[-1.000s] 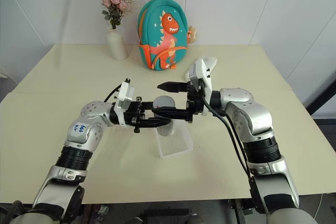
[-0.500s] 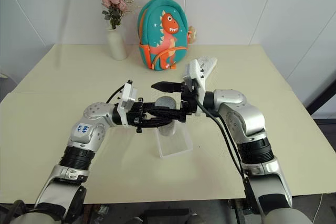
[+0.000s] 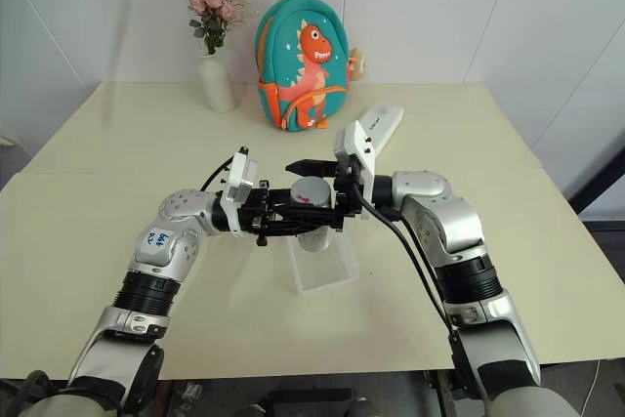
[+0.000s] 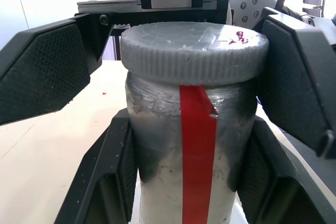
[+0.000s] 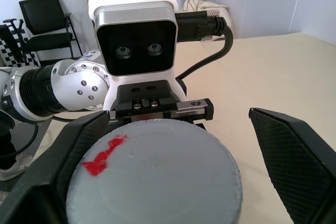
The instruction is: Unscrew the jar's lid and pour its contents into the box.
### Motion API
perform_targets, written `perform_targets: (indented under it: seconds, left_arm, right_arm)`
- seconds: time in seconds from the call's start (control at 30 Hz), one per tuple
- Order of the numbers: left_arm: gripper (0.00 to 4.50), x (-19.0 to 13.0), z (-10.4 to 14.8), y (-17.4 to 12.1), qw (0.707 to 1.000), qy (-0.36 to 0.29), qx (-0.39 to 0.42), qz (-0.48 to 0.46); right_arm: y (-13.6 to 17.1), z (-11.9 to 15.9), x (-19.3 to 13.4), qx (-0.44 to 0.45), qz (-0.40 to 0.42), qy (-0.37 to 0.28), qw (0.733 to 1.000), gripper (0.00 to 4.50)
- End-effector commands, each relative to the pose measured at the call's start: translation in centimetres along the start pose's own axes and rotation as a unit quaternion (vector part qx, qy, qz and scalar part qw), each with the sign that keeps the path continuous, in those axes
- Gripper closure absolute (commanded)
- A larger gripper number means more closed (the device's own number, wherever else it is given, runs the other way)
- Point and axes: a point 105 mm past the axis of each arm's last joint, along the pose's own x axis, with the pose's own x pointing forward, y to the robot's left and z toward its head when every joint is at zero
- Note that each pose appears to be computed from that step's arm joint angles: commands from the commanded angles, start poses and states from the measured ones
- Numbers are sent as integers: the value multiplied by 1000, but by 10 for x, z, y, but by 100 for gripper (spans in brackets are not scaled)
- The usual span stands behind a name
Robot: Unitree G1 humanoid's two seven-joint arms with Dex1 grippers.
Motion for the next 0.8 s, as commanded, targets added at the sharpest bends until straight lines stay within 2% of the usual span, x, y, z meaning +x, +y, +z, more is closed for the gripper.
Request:
perform_targets:
  seconds: [0.03, 0.6, 0.8]
  left_arm:
    - [245, -3, 15, -5, 999, -8, 33, -14]
    - [245, -17, 16, -2, 999, 2, 33, 18]
    - [245, -19, 14, -1, 999, 5, 32, 21]
  right_arm:
    - [-9, 19, -12, -35, -21, -10, 999, 3]
    - [-1, 18, -50, -36, -28, 26, 999, 3]
    - [16, 26, -53, -23, -1, 19, 1000, 3]
